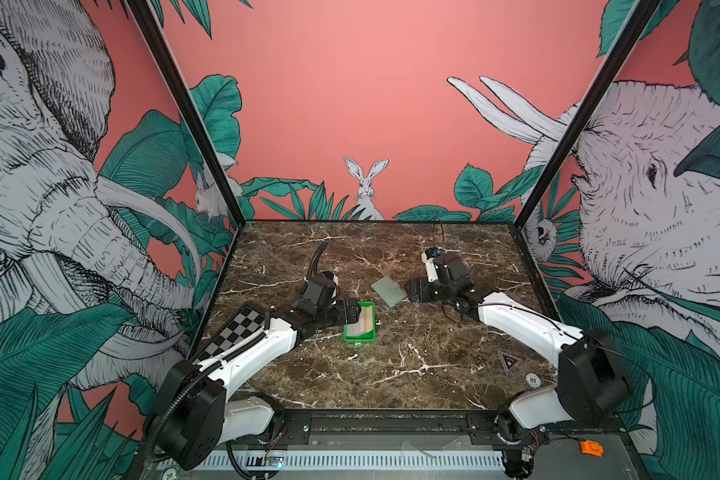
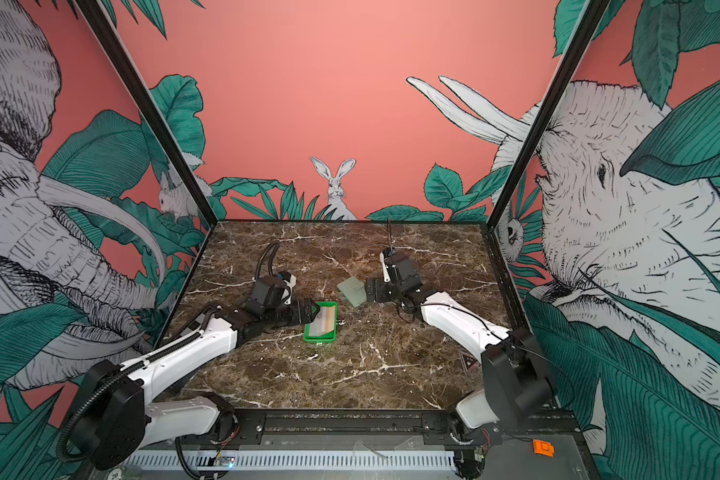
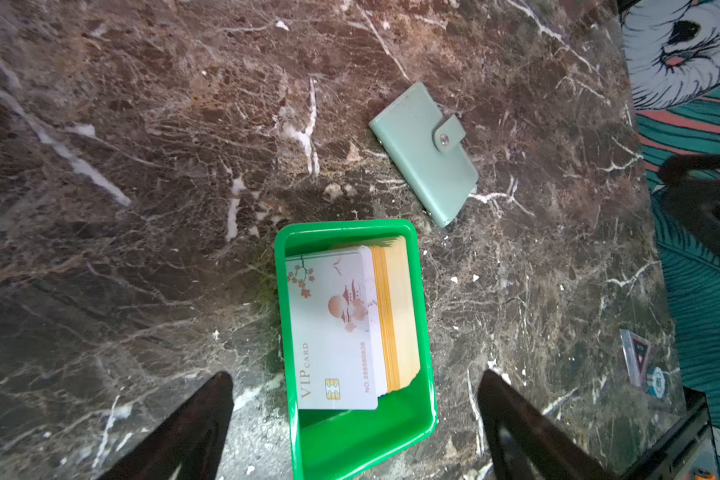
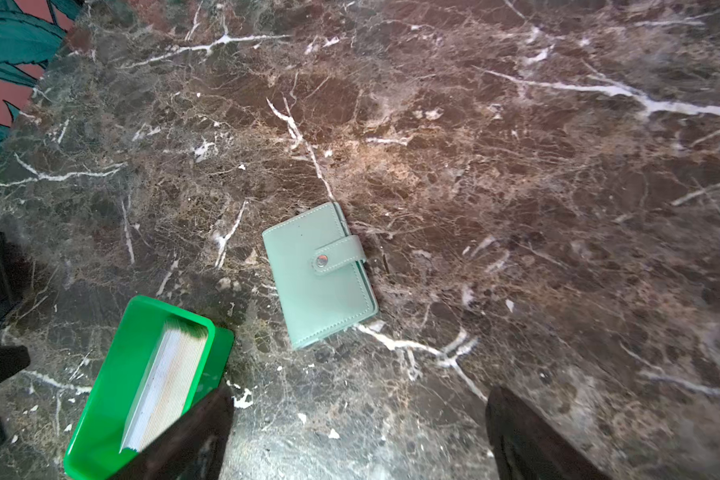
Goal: Put the credit cards into the card holder
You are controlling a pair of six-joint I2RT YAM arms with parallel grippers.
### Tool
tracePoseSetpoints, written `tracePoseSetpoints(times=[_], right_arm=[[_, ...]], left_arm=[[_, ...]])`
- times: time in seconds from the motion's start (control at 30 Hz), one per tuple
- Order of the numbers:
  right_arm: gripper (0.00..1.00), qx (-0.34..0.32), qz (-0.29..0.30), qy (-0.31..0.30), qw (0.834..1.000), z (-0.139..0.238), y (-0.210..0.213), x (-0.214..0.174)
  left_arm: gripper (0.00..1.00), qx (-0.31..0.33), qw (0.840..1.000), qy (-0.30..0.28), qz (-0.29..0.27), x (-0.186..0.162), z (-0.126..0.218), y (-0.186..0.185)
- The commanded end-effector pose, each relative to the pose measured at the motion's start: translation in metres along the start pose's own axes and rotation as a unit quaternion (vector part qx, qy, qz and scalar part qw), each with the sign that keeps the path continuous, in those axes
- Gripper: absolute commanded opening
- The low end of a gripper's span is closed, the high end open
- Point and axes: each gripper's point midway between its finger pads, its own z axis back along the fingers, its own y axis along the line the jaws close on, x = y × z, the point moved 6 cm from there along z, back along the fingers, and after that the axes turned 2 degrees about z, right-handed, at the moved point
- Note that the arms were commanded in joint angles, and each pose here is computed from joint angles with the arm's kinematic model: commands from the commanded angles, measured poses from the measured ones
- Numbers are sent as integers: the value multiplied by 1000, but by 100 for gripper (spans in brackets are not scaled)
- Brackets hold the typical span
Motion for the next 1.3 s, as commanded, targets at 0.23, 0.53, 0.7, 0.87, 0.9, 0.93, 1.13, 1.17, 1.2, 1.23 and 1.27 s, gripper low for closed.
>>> tracePoseSetpoints(times=[0.23,0.53,0.7,0.87,0.9,0.93,1.13,1.17,1.2,1.23,1.27], right_arm=[[94,20,23,24,999,-49,25,16],[93,11,35,56,998,-83,29,18],[92,17,39,62,997,-96,35,21],[92,20,45,76,996,-108,41,19],[92,20,46,81,995,-110,42,18],[92,19,49,87,995,-112,44,17],[91,-5,59,108,992,-125,44,11],[90,-9,58,110,992,-127,43,10],[90,-11,59,112,992,-128,42,10],[90,-15,60,115,991,-130,41,8],[90,-17,61,117,991,-131,41,8]], left_arm=[[91,-9,998,53,40,-19,-4,3],[90,-21,998,45,43,-28,-3,9],[88,-31,997,43,48,-32,-3,10],[86,-50,997,37,55,-38,-2,12],[85,-54,996,36,53,-40,-2,12],[84,-56,996,36,52,-41,-1,12],[83,-70,996,26,52,-43,4,12],[83,-73,996,27,50,-44,4,12],[83,-75,996,27,51,-45,4,12],[83,-76,995,28,51,-45,4,12],[83,-76,995,29,51,-46,5,12]])
